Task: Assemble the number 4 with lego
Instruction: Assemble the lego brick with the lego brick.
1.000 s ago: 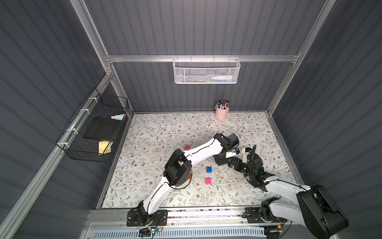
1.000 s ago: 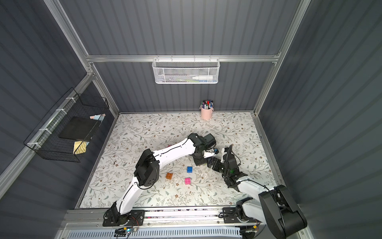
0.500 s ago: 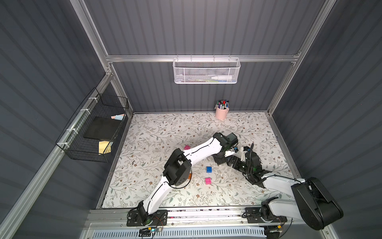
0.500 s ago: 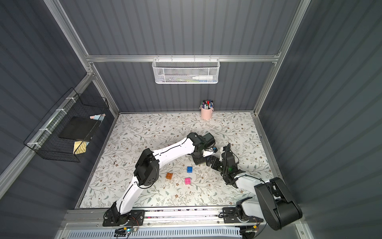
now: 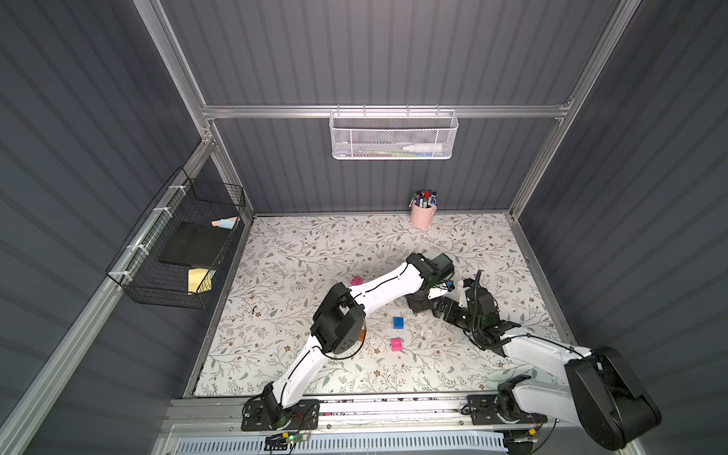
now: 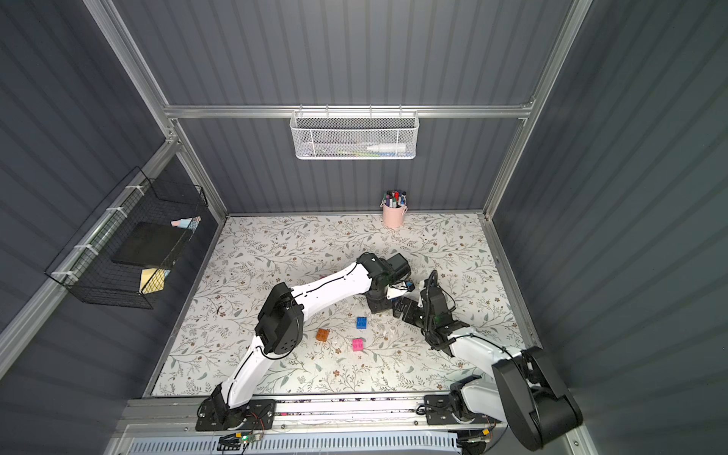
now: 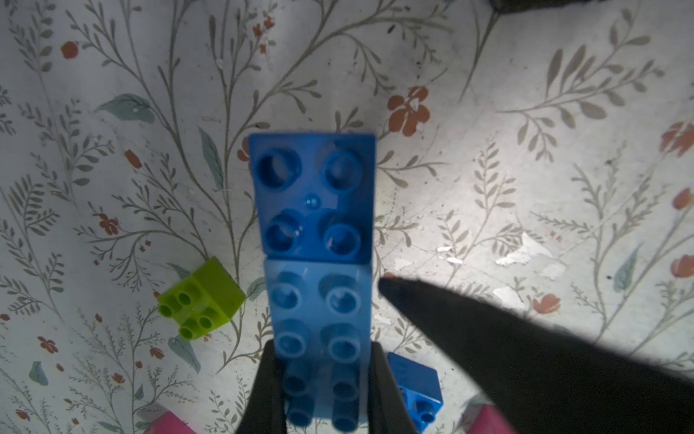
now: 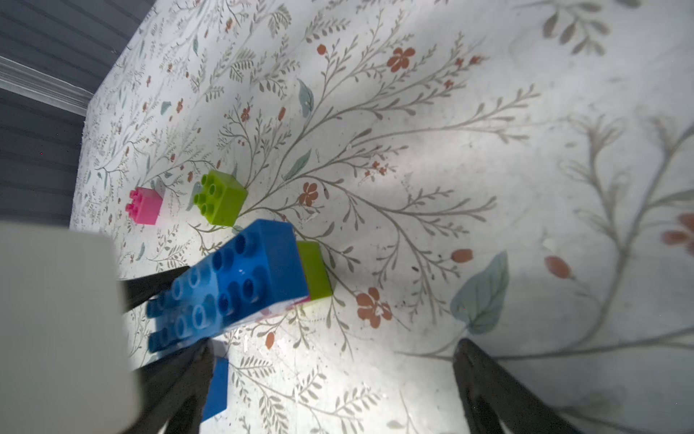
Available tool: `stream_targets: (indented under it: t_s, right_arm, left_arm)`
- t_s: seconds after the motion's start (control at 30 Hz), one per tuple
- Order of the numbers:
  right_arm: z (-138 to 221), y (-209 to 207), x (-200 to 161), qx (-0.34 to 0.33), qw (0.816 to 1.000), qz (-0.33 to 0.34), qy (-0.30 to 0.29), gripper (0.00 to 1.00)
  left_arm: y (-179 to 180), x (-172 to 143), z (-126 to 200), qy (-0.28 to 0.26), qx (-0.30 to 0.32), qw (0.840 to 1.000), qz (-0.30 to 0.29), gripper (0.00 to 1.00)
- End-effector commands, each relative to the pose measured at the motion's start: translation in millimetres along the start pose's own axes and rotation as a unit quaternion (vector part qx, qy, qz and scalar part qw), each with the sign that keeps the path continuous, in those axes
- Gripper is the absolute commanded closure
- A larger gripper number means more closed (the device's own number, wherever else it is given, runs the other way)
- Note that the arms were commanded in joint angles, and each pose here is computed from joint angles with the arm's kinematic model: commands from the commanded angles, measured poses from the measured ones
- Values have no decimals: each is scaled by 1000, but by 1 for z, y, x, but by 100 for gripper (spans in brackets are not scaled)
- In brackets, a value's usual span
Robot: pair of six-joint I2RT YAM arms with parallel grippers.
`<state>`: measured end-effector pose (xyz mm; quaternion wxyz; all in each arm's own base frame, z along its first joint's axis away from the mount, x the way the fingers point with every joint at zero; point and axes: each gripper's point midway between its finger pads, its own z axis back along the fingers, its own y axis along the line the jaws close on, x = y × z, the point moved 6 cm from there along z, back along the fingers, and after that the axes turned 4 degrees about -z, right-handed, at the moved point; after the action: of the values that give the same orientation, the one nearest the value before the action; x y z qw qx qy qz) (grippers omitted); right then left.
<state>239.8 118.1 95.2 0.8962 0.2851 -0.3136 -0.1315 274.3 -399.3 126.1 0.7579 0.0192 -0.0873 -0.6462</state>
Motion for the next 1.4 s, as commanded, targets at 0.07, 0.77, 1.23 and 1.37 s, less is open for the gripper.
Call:
stream_targets:
  t_s: [0.07,0.77,1.23,1.37]
  right_arm:
    - [25,20,19,3,1000,16,-19,1]
    - [69,16,-3,-12,999,22,47,1]
    - [61,12,-6,-11,998,9,56,1]
    - [60,12,-6,-10,998,8,58,1]
  left_arm:
    - [-22,-7,-19,37,-45,997,-52,100]
    - [-18,-4,-21,37,-38,992,-112,88]
    - [-16,-2,-15,29,-27,991,-124,68]
    - [-15,-1,-12,21,-26,992,-124,59]
